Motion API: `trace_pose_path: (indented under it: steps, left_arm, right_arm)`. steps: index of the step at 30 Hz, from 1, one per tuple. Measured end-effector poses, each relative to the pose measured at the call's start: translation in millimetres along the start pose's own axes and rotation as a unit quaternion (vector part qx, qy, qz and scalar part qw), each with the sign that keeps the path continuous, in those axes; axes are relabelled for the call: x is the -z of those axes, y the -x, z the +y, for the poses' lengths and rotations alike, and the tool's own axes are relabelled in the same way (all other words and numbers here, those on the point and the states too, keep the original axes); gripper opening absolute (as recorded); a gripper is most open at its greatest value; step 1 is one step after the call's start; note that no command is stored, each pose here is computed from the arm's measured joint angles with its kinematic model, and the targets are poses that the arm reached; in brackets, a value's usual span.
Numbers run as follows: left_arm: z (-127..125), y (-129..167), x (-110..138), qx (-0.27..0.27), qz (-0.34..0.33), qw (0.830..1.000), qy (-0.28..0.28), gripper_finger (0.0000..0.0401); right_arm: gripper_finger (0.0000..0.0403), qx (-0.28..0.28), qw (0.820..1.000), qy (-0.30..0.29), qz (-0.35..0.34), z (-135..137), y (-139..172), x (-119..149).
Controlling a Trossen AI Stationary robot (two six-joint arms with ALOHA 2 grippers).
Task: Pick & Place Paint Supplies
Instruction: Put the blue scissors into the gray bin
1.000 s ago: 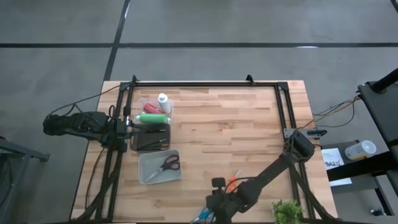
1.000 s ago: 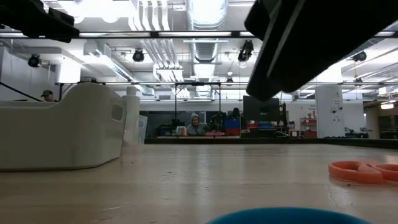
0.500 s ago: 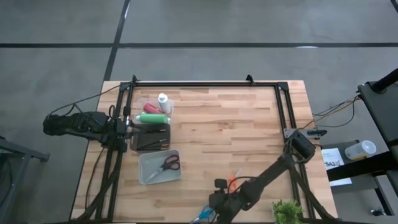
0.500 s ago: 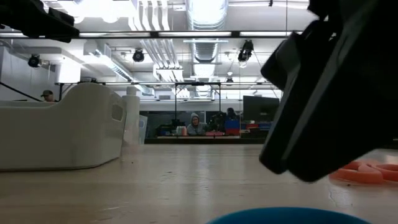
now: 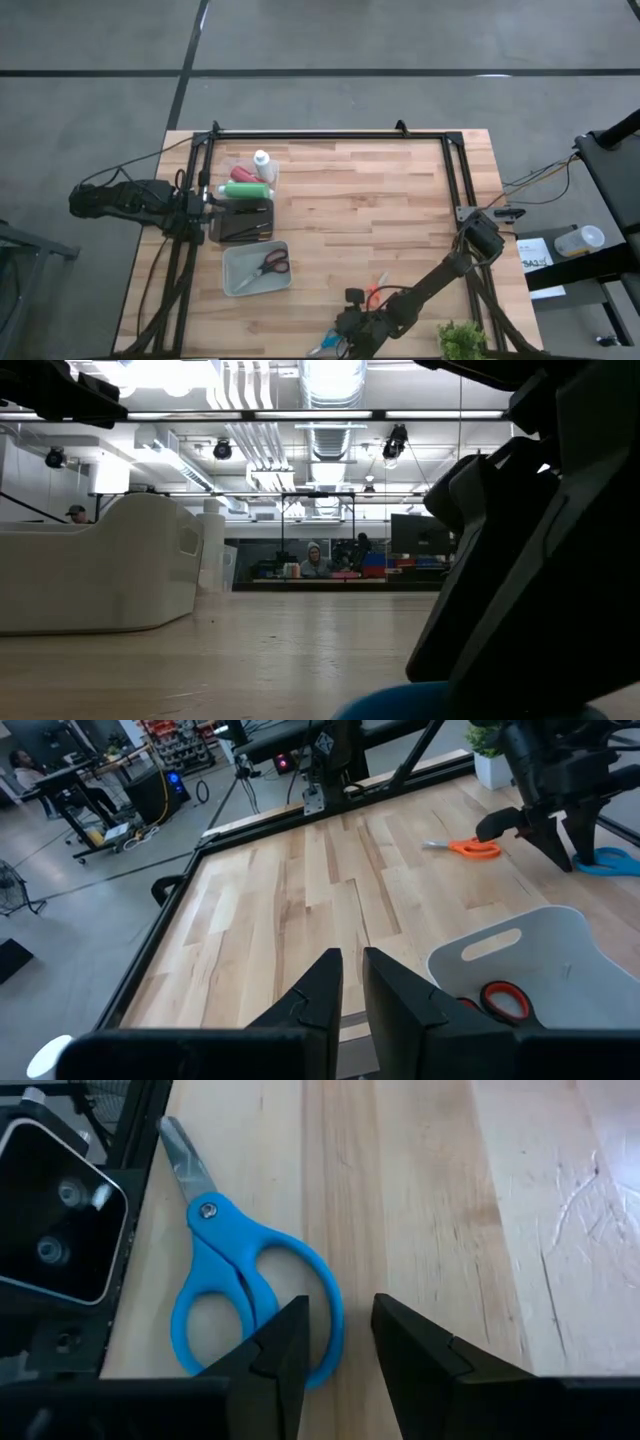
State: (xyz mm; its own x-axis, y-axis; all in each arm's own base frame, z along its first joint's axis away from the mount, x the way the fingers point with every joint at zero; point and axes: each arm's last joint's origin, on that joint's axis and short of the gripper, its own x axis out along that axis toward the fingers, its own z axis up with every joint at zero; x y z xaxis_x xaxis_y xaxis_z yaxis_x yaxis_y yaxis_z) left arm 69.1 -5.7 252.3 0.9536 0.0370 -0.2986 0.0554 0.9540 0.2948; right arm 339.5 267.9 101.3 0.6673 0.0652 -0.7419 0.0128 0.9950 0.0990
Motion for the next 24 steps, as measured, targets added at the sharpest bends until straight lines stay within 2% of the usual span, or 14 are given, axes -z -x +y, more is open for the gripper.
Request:
trace_pose_path:
  steps: [8, 11, 17, 24]
  left_arm:
    - [0, 0, 0, 0.0, 0.0, 1.0, 0.0, 0.0051]
    - [0, 0, 0, 0.0, 0.0, 1.0, 0.0, 0.0051]
    - [0, 0, 0, 0.0, 0.0, 1.0, 0.0, 0.0051]
    - [0, 0, 0, 0.0, 0.0, 1.0, 0.0, 0.0051]
  right_arm:
    - [0.0111, 0.027, 0.999, 0.023, -0.01, -4, -2, 0]
    - [0.0111, 0.057, 0.998, 0.023, -0.021, -9, -3, -2]
    - [0.0111, 0.121, 0.991, 0.016, -0.044, -27, -10, -9]
    - [0.0111, 0.134, 0.99, 0.017, -0.038, -51, -19, -23]
